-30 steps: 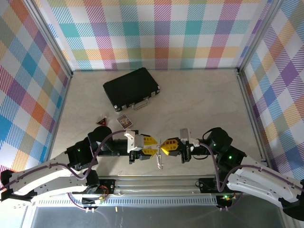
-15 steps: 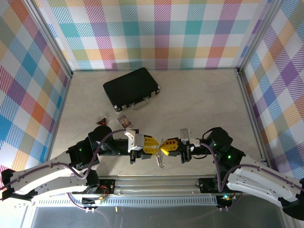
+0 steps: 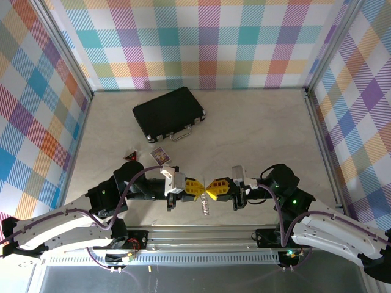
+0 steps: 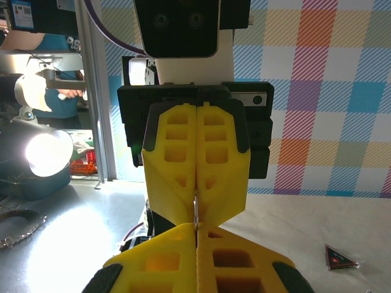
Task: Put the keys on the keyring
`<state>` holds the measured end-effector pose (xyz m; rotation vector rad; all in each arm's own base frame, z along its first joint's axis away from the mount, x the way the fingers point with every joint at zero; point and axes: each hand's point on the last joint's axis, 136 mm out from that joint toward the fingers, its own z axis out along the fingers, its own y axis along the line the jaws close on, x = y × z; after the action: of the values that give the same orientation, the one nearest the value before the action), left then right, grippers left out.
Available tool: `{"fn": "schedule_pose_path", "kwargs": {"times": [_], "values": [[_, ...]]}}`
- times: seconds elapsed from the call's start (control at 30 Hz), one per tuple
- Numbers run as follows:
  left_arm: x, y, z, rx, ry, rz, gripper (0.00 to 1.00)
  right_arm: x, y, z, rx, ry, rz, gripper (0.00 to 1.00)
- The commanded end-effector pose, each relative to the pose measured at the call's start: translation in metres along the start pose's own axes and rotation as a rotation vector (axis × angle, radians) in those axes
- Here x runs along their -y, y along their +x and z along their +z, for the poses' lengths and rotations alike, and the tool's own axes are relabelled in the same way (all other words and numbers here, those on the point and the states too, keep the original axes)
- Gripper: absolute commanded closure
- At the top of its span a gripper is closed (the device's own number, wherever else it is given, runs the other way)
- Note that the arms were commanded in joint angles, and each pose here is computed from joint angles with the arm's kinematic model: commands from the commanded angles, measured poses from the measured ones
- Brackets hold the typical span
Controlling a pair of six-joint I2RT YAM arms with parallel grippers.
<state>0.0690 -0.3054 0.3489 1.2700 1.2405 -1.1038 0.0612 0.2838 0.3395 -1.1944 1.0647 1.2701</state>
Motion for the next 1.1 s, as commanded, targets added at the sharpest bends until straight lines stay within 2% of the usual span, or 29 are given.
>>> {"fn": "schedule_pose_path", "kwargs": {"times": [0.0,0.1,0.17,0.3,0.43,0.7,0.83,1.07], "values": [[0.004,-0.009,0.001,0.05,0.02,0.017,1.0,-0.002,-0.01,0.0,0.039,-0.007,-0.021,1.0],[0.001,-0.008,0.001,0.045,0.002,0.015,1.0,0.003,-0.009,-0.003,0.033,0.032,-0.007,0.99],[-0.004,-0.005,0.0,0.033,-0.026,0.012,1.0,0.006,-0.008,-0.005,0.02,0.057,0.01,0.87],[-0.01,0.002,-0.001,0.017,-0.066,0.012,1.0,0.014,0.0,-0.008,-0.039,0.116,0.071,0.57],[-0.019,0.006,-0.003,-0.001,-0.124,0.002,1.0,0.023,0.008,-0.012,-0.076,0.176,0.123,0.41],[-0.04,0.027,-0.011,-0.073,-0.261,-0.021,1.0,0.055,0.042,-0.025,-0.131,0.316,0.295,0.28],[-0.055,0.04,-0.02,-0.113,-0.355,-0.053,1.0,0.078,0.063,-0.039,-0.135,0.379,0.433,0.26],[-0.076,0.061,-0.033,-0.188,-0.495,-0.112,1.0,0.106,0.122,-0.045,-0.314,0.468,0.627,0.23]]}}
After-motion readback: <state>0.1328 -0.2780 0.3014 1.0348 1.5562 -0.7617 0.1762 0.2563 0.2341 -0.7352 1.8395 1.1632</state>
